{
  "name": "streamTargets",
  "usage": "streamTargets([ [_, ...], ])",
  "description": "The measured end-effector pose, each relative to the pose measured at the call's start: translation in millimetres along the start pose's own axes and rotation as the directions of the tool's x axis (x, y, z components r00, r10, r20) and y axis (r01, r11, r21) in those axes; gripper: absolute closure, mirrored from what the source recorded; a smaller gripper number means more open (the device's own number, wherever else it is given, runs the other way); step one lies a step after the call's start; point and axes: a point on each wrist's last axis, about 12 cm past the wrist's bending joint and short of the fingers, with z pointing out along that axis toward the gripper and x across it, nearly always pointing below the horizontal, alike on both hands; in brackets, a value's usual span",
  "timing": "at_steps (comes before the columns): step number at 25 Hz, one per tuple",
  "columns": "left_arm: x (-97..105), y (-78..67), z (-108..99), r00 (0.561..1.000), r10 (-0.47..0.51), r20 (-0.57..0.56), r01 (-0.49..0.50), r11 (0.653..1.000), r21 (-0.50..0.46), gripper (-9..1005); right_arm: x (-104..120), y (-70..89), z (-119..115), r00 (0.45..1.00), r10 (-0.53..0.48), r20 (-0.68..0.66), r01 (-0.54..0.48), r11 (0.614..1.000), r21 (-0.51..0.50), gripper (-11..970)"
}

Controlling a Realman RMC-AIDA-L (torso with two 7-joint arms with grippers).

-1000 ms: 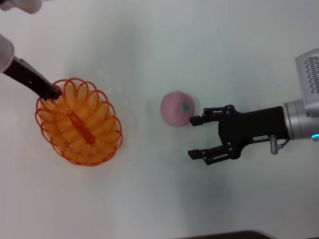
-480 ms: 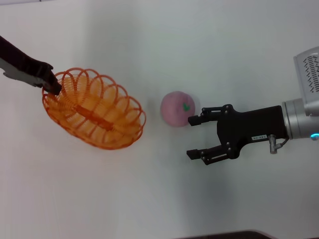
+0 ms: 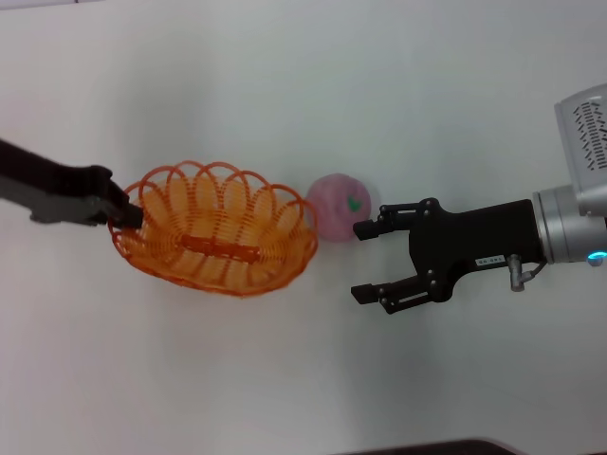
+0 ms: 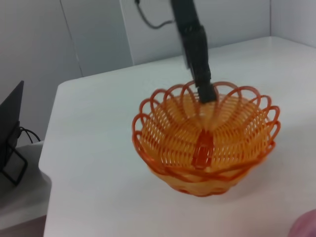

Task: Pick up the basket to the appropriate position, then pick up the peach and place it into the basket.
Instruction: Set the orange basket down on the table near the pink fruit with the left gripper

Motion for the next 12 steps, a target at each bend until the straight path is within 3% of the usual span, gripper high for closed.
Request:
streamTargets([
  [6,36.1,13.4,14.3,0.991,-0.116,0.073,0.110,0.991,0.077,937,-0.1,-0.1,-0.1,1.000,0.007,0.001,-0.007,1.000,0.001,90],
  [12,54.3,24.8,26.2,0.977,-0.189,0.101,0.178,0.978,0.110,936,-0.8,-1.0,0.2,1.000,0.008,0.002,-0.008,1.000,0.004,91],
])
